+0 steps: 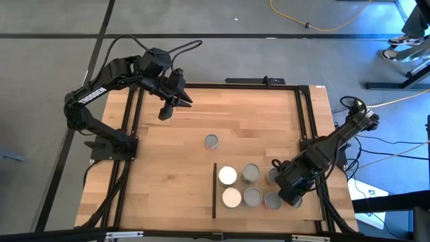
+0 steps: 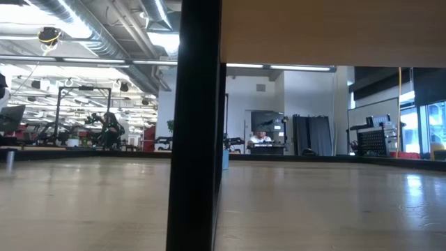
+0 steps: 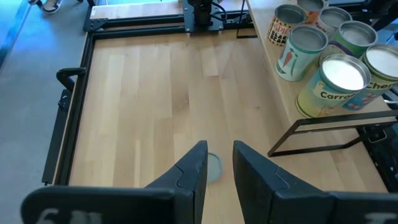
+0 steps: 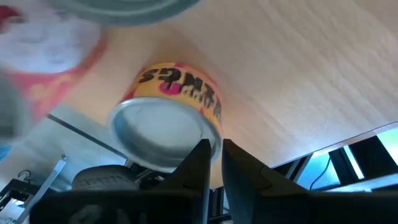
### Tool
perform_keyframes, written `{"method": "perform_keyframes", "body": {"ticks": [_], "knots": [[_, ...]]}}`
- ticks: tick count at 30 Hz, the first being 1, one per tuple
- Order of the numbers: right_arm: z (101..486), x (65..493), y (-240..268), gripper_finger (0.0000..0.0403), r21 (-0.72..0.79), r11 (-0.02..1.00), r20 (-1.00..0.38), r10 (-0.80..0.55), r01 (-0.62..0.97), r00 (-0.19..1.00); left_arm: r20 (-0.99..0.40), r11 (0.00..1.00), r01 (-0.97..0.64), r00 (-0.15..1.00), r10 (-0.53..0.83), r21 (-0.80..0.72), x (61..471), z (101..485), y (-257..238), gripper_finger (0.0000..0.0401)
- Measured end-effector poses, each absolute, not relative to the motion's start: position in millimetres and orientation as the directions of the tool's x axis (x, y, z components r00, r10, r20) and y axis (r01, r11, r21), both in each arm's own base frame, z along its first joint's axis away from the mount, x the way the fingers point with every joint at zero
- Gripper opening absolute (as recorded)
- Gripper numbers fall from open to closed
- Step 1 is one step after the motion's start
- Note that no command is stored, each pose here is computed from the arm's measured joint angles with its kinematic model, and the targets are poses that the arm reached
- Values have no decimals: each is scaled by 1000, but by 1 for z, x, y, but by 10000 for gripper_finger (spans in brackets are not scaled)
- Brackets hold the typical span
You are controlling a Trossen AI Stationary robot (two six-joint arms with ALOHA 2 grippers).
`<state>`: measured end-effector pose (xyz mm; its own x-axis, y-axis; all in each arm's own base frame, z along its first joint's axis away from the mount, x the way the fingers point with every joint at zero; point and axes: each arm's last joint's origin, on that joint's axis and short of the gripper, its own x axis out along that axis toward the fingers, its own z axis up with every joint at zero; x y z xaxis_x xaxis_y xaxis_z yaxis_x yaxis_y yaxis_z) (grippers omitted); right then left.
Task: Pick and place cans onto a shelf
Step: Put the tuna can on the shelf
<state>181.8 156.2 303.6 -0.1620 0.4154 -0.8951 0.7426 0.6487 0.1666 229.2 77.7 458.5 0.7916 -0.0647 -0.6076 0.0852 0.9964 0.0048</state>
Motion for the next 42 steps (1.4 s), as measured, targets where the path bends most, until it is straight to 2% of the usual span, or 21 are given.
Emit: {"method": "perform_keyframes", "body": {"ticks": [4,7,14,21,28,33,36,42], "knots": [[327,182,153,44,191,654,-924,371,732,-89,-611,997,76,790,-51,16,229,458,78,69],[353,181,147,44,211,650,-960,280,731,28,-654,996,63,757,-9,59,230,449,80,69],[405,177,130,44,281,693,-939,57,664,338,-782,985,163,620,-61,52,245,385,85,69],[438,173,120,44,324,757,-839,-47,567,542,-799,899,390,596,-79,201,262,316,85,69],[453,169,114,44,348,758,-778,-95,551,622,-707,750,515,701,-89,416,278,262,73,69],[455,169,113,44,353,755,-773,-98,553,626,-674,623,632,706,-217,461,276,232,55,69],[455,168,113,44,353,754,-773,-98,554,627,-680,590,648,701,-214,482,276,216,48,69],[455,169,112,44,347,751,-757,-129,562,641,-742,600,652,656,-139,464,291,182,45,69]]}}
